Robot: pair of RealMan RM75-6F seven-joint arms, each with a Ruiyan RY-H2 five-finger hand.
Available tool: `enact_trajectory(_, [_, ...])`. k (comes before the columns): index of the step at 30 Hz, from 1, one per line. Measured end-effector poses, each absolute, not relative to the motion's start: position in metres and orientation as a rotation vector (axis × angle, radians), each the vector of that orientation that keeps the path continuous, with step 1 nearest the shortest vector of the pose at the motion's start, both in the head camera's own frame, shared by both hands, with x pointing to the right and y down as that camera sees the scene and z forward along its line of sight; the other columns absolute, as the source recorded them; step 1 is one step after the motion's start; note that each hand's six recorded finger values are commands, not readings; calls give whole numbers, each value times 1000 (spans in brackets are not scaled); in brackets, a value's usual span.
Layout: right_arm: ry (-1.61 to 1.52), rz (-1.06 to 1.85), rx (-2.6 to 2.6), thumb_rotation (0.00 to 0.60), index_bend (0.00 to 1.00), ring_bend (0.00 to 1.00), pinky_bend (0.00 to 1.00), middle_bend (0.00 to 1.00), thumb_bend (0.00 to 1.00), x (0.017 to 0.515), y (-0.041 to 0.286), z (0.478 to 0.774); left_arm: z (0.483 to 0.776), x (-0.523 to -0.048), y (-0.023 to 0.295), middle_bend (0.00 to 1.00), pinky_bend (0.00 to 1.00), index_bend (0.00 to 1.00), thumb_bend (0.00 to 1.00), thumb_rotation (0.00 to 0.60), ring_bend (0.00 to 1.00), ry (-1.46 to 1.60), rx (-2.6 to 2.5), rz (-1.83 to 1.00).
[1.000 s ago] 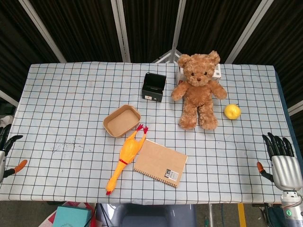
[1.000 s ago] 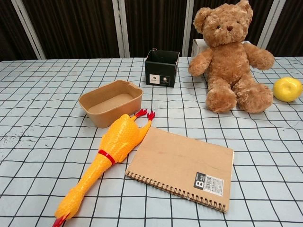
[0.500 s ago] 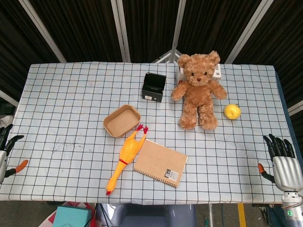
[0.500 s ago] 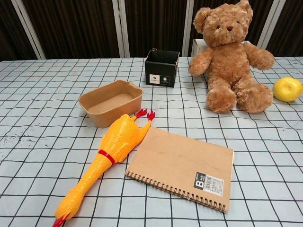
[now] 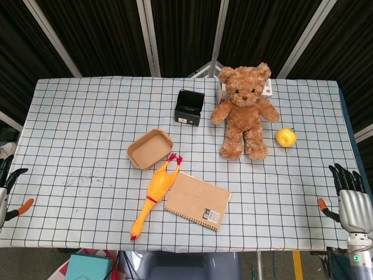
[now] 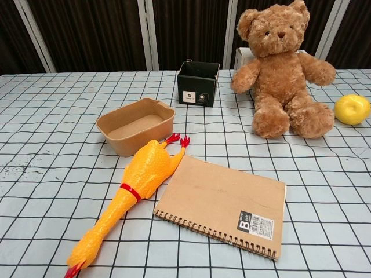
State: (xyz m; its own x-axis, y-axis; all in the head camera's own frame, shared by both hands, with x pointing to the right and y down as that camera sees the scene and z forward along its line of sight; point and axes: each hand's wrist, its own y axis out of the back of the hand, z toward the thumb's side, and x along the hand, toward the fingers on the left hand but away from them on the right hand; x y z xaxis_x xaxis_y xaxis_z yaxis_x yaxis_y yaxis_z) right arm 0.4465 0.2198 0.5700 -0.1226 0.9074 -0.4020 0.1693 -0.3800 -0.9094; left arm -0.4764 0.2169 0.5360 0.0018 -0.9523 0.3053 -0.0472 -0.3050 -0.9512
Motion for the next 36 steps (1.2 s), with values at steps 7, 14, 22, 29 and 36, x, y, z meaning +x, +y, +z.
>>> enact_trajectory(7, [-1341, 1523, -1732, 600, 0, 103, 0, 66, 330, 433, 179, 592, 540, -477, 214, 2, 135, 235, 269, 600, 0, 1078, -1465, -1439])
enact_trajectory(14, [-1413, 1541, -1846, 600, 6, 107, 0, 76, 330, 419, 116, 620, 539, -480, 213, 2, 135, 235, 269, 600, 0, 1091, -1449, -1445])
enact_trajectory(22, [-1463, 1611, -1863, 600, 43, 107, 0, 89, 330, 411, 78, 651, 539, -486, 211, 2, 135, 235, 269, 600, 0, 1108, -1430, -1471])
enact_trajectory(29, [-1453, 1664, -1808, 600, 53, 107, 0, 90, 331, 408, 50, 673, 539, -492, 210, 3, 135, 235, 269, 600, 0, 1126, -1423, -1492])
enact_trajectory(36, [-1446, 1698, -1770, 600, 68, 107, 0, 102, 329, 394, 22, 693, 536, -499, 208, 3, 135, 235, 269, 600, 0, 1148, -1409, -1501])
